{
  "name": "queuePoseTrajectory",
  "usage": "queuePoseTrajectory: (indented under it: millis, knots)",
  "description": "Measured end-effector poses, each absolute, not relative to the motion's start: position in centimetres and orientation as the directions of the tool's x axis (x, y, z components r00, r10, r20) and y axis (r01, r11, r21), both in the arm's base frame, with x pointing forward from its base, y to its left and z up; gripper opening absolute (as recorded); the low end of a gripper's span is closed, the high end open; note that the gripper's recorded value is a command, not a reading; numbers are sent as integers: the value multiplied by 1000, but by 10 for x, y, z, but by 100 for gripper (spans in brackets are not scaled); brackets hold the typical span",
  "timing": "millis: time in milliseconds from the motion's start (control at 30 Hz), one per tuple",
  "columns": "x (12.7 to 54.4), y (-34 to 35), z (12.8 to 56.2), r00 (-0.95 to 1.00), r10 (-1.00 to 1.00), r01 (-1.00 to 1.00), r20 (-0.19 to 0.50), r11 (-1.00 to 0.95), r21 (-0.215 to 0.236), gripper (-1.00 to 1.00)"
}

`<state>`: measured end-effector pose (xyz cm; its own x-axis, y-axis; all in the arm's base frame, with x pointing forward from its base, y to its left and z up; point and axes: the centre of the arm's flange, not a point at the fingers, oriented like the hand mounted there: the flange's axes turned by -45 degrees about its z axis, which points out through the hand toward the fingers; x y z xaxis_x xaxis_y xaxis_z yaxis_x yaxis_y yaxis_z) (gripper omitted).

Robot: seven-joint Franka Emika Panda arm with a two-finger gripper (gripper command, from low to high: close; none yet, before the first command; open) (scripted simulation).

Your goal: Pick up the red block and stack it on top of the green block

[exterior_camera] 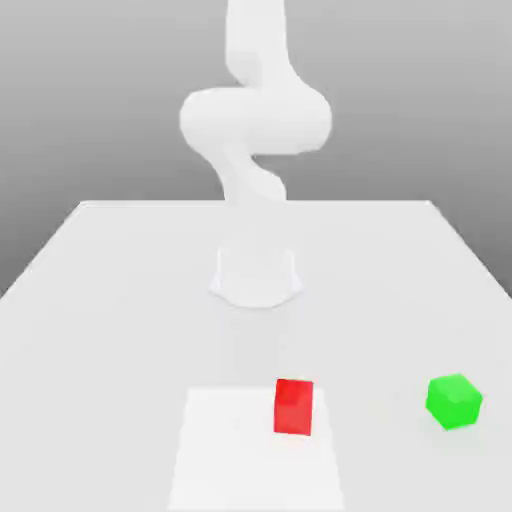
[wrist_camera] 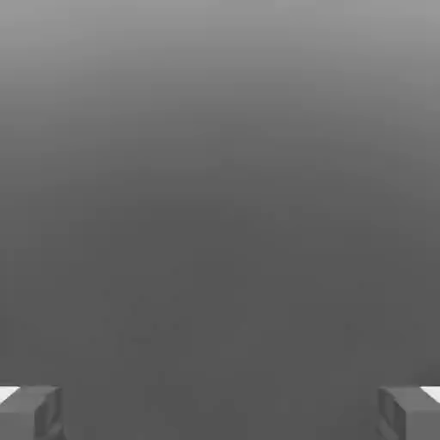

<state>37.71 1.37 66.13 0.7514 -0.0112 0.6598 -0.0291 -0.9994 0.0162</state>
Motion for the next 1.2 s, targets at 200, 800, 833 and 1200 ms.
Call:
queuePoseTrajectory:
  millis: [200,800,833,1200]
  knots:
    - [430,33,512,878,-27,-65,477,-996,63,0]
    - [371,52,186,992,-130,-129,9,-992,-4,0]
    - [371,52,181,992,-130,-129,9,-992,-4,0]
    - [366,51,145,992,-126,-126,3,-992,-1,-100]
